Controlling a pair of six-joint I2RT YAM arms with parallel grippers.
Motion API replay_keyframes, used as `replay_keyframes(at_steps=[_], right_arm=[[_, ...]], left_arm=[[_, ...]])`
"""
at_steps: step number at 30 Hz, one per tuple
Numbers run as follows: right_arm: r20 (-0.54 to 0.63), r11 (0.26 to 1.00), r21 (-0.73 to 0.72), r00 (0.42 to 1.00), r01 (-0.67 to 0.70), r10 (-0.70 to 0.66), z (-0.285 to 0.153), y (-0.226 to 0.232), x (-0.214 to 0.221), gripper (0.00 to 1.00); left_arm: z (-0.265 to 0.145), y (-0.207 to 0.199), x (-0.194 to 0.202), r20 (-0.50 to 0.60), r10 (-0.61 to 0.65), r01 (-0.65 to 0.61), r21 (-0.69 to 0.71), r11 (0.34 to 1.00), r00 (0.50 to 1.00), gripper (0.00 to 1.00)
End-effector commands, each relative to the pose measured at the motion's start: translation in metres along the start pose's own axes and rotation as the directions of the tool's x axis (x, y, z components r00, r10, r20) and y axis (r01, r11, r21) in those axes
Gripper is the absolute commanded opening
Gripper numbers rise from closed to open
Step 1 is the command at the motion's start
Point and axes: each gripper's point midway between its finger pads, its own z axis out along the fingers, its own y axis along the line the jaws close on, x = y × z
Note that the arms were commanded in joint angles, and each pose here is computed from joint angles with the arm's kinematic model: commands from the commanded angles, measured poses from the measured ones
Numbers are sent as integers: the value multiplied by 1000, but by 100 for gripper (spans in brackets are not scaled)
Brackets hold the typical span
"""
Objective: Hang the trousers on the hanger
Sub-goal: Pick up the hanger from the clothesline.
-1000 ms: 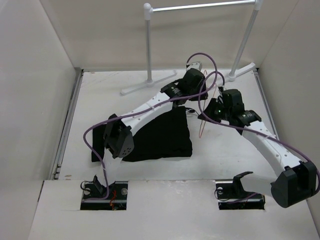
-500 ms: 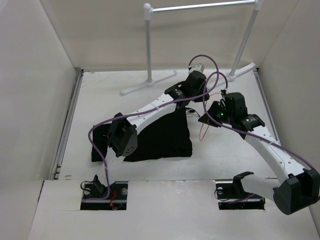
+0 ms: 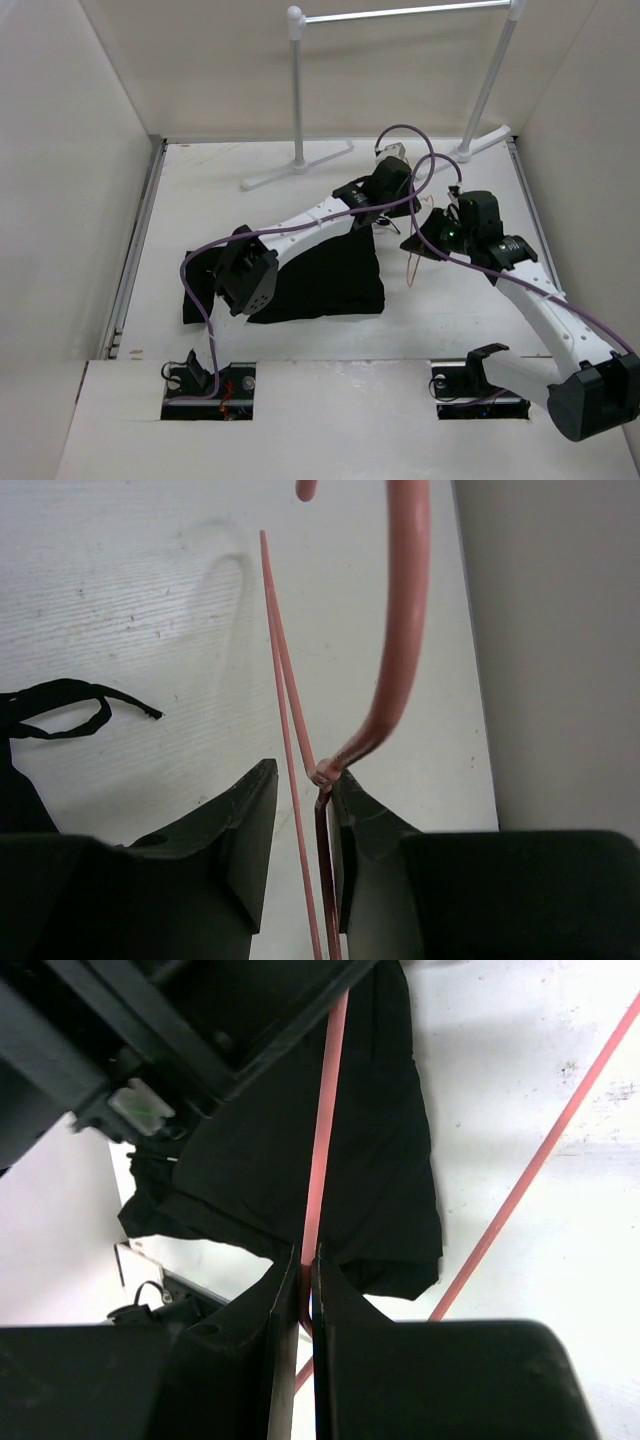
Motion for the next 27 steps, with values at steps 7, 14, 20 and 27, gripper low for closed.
replay_keyframes(at_steps=[7,14,20,27], right_arm=[[78,992,-87,993,96,-89,-12,20,-16,6],[92,995,-46,992,90,-85,-16,10,-16,14],[141,997,-17,987,77,-74,-35,0,-22,50],[141,998,57,990,13,-21,-7,-22,-20,15]], left_arm=[[-24,-10,-20,35,-29,28,31,999,999,17],[-30,-6,-27,85,-31,31,6,1000,996,0],[-48,4,-25,172,-75,76,1,997,982,0],[-67,37,-2,260,-122,138,-42,990,958,0]])
